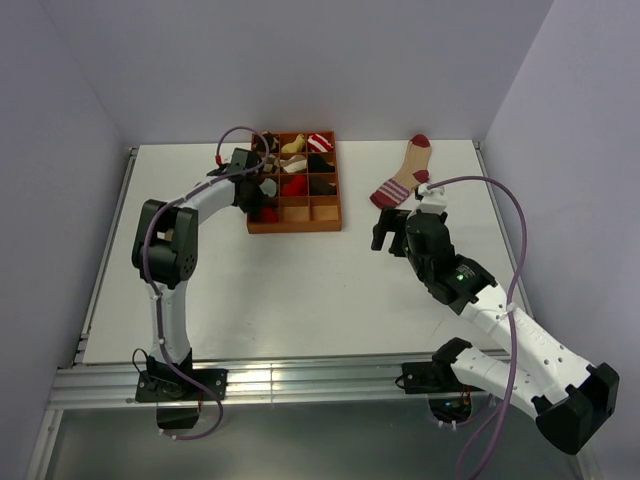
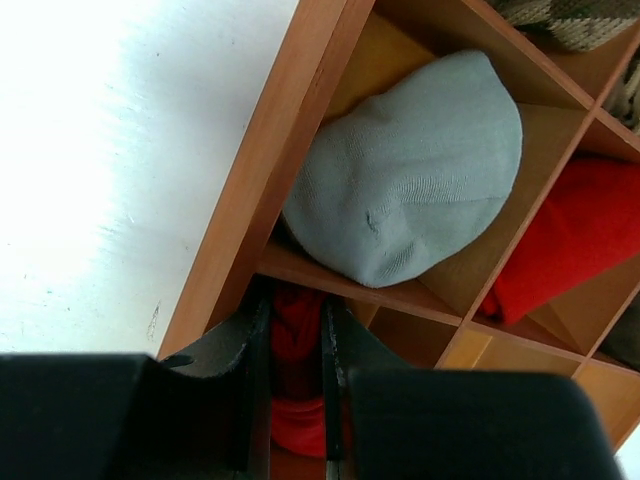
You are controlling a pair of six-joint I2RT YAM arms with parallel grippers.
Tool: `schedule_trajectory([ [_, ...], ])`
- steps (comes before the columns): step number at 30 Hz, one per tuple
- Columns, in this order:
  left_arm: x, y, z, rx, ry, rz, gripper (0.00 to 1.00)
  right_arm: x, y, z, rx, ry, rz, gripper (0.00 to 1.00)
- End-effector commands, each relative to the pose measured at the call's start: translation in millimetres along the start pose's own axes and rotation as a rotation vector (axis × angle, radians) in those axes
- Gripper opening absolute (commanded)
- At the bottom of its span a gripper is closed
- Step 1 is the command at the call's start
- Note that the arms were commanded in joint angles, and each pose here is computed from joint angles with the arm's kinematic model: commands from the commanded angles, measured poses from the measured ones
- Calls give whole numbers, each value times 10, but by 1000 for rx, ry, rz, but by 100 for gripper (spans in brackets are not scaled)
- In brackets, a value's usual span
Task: Roll the socks
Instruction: Place the sock in the storage box.
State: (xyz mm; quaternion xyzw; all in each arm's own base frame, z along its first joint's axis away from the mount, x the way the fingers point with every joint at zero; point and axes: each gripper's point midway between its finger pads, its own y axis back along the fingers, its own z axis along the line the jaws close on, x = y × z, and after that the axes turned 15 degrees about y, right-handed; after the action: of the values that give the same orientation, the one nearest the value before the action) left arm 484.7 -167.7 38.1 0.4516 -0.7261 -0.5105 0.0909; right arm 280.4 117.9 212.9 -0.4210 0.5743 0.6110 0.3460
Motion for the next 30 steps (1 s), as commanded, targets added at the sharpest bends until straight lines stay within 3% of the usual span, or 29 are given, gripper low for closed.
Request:
schedule_trajectory([
  [1,242,-186,376,-149,-25,98,16,-77,-21,-19,10,-14,-27,98],
  [5,312,-258,508,-204,-16,145,26,-47,-40,-22,13,-11,-19,98],
  [9,273,-212,518,-207,-20,139,42,-39,-53,-23,15,-16,-17,98],
  [12,180,-132,445,-195,-25,120,48,-38,-60,-14,12,-17,-15,98],
  [24,-5,236,196,-139,-39,97,58,-94,-65,18,0,-26,-21,97],
  [30,-145,454,71,-108,-55,55,59,-111,-62,28,-6,-33,-24,96],
])
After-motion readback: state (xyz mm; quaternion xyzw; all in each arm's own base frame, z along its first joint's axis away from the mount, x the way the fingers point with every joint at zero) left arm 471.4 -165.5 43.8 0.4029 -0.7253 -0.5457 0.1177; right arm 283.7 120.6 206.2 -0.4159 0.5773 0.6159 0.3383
